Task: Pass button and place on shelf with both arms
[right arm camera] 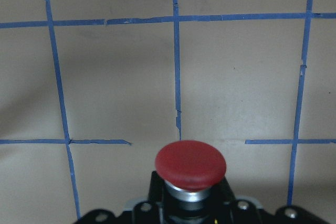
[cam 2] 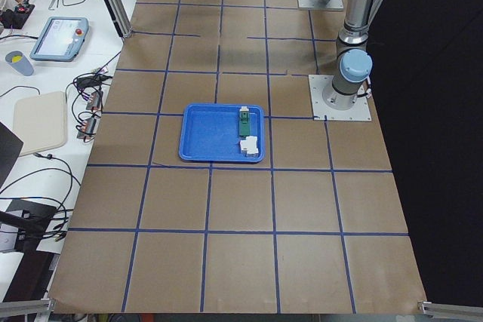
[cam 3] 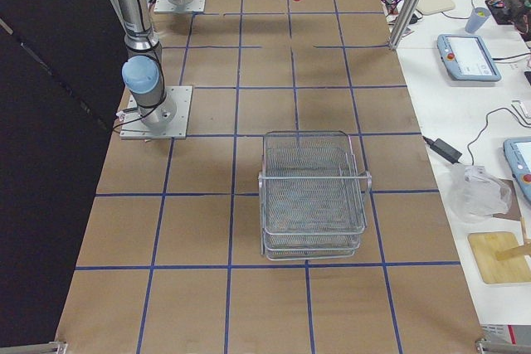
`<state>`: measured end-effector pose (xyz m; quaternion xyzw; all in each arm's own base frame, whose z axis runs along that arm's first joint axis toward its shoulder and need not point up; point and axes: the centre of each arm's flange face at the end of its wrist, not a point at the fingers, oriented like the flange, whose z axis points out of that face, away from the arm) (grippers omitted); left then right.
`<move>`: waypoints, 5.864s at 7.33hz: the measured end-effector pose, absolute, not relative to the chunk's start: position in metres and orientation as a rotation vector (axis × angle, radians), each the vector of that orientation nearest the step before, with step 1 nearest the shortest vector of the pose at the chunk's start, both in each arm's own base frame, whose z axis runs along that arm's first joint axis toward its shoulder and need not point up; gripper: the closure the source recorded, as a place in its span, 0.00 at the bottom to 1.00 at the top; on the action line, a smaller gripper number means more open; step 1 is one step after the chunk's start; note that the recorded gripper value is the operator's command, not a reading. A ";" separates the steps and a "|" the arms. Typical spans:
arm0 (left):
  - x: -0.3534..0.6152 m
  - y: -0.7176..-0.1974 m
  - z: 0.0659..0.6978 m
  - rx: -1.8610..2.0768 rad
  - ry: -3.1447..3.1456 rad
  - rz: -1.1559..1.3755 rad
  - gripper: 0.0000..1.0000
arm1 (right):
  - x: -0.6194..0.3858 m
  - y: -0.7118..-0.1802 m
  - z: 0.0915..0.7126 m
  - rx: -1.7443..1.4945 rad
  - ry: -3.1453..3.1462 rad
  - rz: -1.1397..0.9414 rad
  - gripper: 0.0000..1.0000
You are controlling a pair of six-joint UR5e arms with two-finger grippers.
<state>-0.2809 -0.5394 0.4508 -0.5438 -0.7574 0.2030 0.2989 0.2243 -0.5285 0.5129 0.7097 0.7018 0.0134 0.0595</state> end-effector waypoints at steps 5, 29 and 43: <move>-0.226 -0.517 0.499 -1.312 -2.484 0.218 0.00 | 0.136 -0.548 0.514 2.078 2.278 -0.019 0.98; -0.142 -0.465 0.529 -0.364 -3.014 0.079 0.00 | -0.276 -0.555 0.424 1.361 2.917 0.100 0.00; -0.128 -0.467 0.529 -0.322 -3.019 0.074 0.00 | 0.155 -0.446 0.491 0.128 3.140 0.104 0.00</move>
